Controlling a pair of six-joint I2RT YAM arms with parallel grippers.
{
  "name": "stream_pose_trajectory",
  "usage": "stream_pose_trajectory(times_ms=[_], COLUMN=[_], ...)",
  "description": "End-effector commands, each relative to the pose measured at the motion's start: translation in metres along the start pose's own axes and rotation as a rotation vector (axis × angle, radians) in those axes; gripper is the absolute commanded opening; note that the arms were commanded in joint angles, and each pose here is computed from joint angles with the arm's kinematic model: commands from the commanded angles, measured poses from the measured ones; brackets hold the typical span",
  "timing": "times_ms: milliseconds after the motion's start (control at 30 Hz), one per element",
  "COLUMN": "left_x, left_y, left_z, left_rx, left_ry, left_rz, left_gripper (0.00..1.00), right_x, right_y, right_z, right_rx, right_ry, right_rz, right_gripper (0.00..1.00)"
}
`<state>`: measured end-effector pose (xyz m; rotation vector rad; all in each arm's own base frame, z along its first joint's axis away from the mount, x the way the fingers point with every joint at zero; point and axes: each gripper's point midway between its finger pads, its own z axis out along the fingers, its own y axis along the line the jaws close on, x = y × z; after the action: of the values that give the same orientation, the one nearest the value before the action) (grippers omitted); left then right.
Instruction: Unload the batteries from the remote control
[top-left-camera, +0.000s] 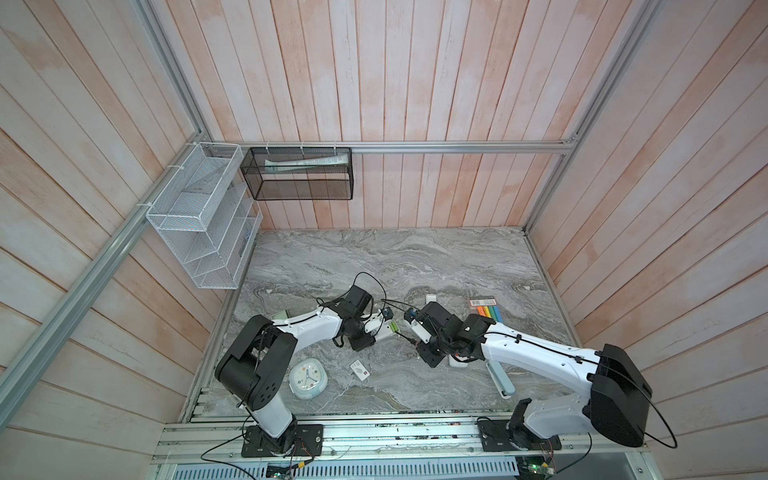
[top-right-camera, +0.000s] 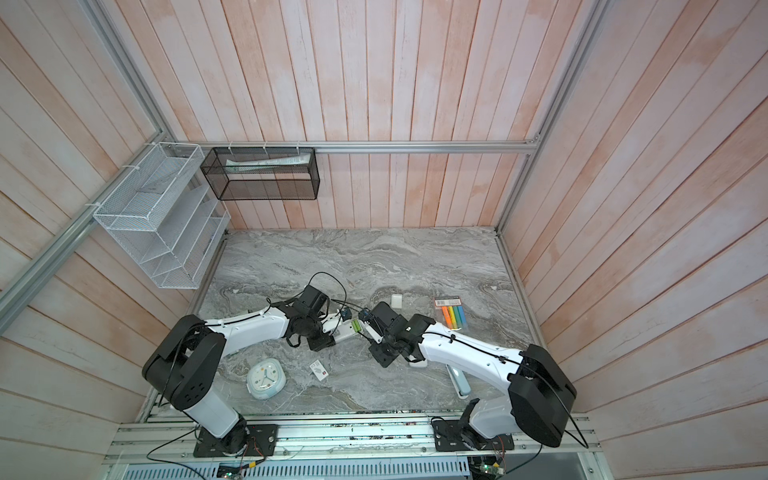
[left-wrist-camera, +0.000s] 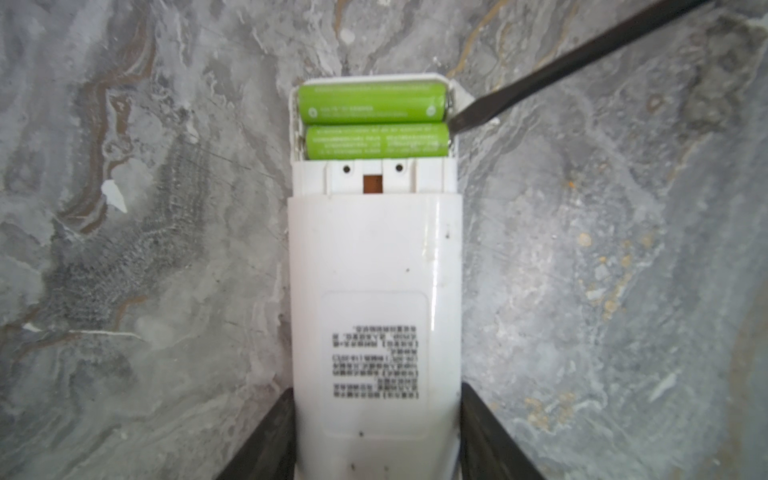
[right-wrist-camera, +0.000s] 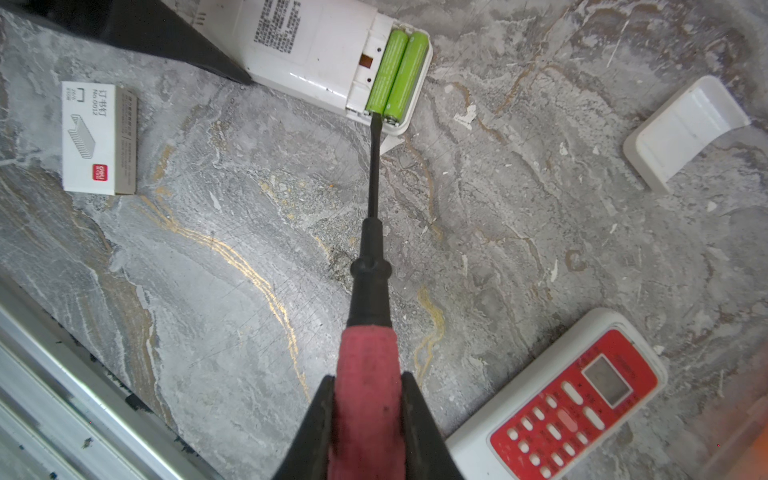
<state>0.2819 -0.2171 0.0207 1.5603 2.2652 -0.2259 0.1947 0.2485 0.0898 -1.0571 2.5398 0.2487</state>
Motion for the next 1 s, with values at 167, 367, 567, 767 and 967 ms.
stream_pose_trajectory(times_ms=[167, 367, 567, 767, 967], left_x=[0.024, 0.023, 0.022, 0.022, 0.023], left_y=[-0.007, -0.007, -0.007, -0.009, -0.01], left_z=[0.008, 0.007, 0.008, 0.008, 0.009], left_rx=[0.022, 0.024, 0.029, 0.039, 0.043], left_ry=[0.072, 0.07, 0.068, 0.062, 0.067], left_rz=[-0.013, -0.009, -0.007, -0.005, -0.007], left_gripper=[0.59, 0.58, 0.58, 0.57, 0.57], right_x=[-0.009, -0.008, -0.006, -0.01, -0.009], right_y=[0.006, 0.006, 0.005, 0.004, 0.007], right_z=[-0.006, -0.002, 0.002, 0.003, 0.009], right_rx=[-0.024, -0.023, -0.015, -0.01, -0.03], right_ry=[-0.015, -0.005, 0.005, -0.018, -0.054], right_rz=[-0.002, -0.003, 0.003, 0.019, 0.085], right_gripper=[0.0, 0.0, 0.0, 0.0, 0.0])
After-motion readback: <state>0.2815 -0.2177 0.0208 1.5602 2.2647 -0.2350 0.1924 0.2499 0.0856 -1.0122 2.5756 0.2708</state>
